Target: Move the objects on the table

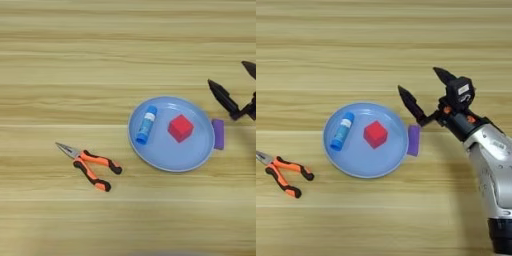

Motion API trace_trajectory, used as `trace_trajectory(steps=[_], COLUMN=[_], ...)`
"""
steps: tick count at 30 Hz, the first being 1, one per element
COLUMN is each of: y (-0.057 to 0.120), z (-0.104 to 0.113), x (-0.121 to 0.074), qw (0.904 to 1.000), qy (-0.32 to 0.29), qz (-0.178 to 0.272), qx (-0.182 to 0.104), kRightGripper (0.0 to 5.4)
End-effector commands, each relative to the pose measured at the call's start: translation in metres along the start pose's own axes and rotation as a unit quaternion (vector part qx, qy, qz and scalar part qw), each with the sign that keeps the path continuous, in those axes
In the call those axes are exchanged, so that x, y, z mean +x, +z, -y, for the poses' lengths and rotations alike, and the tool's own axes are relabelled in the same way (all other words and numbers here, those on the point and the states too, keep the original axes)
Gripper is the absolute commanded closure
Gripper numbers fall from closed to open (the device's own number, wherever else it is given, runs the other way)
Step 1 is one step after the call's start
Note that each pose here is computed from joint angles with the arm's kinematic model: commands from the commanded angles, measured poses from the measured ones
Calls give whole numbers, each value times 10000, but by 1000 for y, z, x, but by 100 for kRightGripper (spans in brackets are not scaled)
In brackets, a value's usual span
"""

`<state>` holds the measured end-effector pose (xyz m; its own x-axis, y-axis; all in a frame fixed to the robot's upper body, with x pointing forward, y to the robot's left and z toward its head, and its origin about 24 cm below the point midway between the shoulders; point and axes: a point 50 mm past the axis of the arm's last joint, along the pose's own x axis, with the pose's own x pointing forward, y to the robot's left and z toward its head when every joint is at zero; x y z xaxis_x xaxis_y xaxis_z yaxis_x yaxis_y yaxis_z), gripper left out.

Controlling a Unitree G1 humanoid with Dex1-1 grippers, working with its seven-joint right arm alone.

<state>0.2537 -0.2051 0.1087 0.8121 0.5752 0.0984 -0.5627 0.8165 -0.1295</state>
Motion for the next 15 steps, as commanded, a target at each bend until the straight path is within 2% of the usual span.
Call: trace_trajectory(steps=[1, 3, 7, 12, 15], y=[19, 15, 3, -6, -19], z=[-6, -10, -14, -27, -34], x=[9, 9, 10, 18, 21], qw=[9981, 9977, 9975, 9958, 9913], qy=[377, 470, 548, 706, 867], qz=[134, -18, -309, -518, -971], qx=[-458, -482, -322, -256, -220], kRightGripper=[3, 3, 3, 3, 3])
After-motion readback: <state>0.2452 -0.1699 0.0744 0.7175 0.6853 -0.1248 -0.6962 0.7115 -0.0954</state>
